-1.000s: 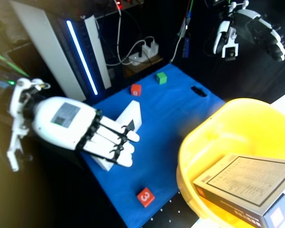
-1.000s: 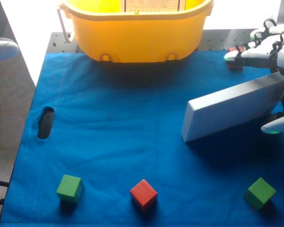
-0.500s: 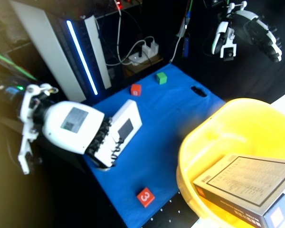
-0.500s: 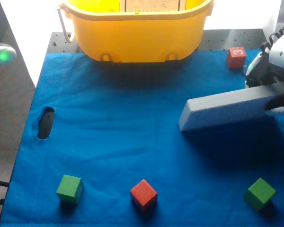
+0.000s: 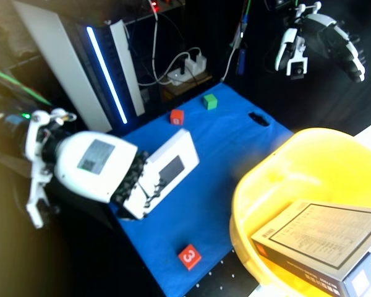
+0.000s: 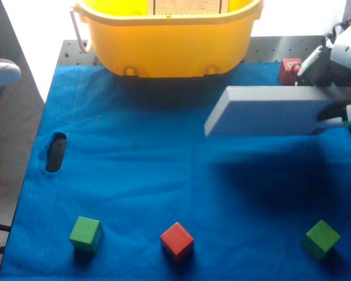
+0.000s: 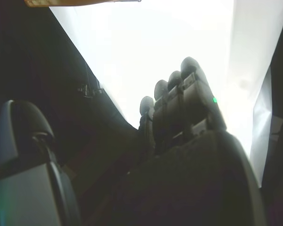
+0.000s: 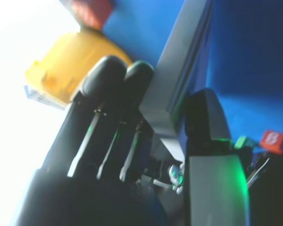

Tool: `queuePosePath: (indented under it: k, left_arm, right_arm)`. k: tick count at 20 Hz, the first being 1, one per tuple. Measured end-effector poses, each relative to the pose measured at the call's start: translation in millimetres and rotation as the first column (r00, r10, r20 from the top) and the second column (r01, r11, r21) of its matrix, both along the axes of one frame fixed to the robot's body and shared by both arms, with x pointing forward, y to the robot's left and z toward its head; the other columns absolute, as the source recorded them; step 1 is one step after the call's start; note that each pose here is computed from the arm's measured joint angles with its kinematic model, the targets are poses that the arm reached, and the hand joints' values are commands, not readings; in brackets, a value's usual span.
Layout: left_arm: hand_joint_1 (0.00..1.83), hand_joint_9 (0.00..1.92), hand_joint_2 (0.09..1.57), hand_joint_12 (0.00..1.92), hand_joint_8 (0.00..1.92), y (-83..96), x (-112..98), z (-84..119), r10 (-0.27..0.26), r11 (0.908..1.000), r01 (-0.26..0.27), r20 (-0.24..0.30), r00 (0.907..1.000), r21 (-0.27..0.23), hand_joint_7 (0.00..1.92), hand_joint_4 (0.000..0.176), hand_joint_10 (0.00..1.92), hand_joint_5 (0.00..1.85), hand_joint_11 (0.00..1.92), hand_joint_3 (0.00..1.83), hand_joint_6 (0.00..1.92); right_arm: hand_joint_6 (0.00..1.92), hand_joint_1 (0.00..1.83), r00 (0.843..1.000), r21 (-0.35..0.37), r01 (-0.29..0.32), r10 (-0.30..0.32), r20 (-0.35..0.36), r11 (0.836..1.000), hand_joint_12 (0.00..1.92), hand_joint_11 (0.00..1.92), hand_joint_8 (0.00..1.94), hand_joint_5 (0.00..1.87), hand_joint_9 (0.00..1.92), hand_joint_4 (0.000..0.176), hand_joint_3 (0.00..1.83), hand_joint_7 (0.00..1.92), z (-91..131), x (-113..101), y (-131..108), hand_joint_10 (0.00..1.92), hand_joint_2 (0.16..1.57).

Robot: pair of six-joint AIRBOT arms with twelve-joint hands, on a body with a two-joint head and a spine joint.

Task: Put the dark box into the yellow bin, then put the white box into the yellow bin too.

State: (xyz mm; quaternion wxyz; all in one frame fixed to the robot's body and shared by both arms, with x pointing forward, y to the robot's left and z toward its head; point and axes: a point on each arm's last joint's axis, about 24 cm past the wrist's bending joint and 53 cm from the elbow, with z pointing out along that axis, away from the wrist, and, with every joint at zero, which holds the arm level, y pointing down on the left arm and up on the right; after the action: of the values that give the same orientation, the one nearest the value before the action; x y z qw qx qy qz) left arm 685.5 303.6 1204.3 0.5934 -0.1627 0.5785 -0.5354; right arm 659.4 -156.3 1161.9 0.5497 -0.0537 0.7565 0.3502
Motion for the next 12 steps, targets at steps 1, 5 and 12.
queuePosePath:
  k: [1,5,12]
  left_arm:
    - [1.07,0.24,0.80,0.03,0.01,-0.8,0,-2,0.001,1.0000,-0.001,-0.002,1.0000,-0.004,0.27,0.075,0.01,0.21,0.19,0.00,0.00]
    - [1.08,0.23,0.80,0.01,0.01,-5.9,0,-13,-0.005,1.0000,0.005,-0.023,0.9997,-0.003,0.27,0.077,0.01,0.21,0.16,0.00,0.01]
    - [1.09,0.20,0.80,0.02,0.00,-8.3,0,-19,-0.005,1.0000,0.005,-0.034,0.9994,-0.008,0.25,0.080,0.00,0.18,0.17,0.00,0.00]
  right_arm:
    - [0.80,1.29,1.000,0.013,-0.004,0.004,0.014,1.000,1.37,1.00,0.83,0.97,1.24,0.000,0.00,1.20,4,0,1,0.76,1.07]
    - [0.75,1.28,0.999,0.056,-0.013,0.010,0.045,0.998,1.35,1.05,0.87,0.98,1.28,0.000,0.00,1.18,15,0,5,0.74,1.07]
    - [0.62,1.29,0.992,0.135,-0.038,0.021,0.121,0.990,1.38,1.00,0.90,1.05,1.21,0.000,0.00,1.17,45,3,17,0.87,1.06]
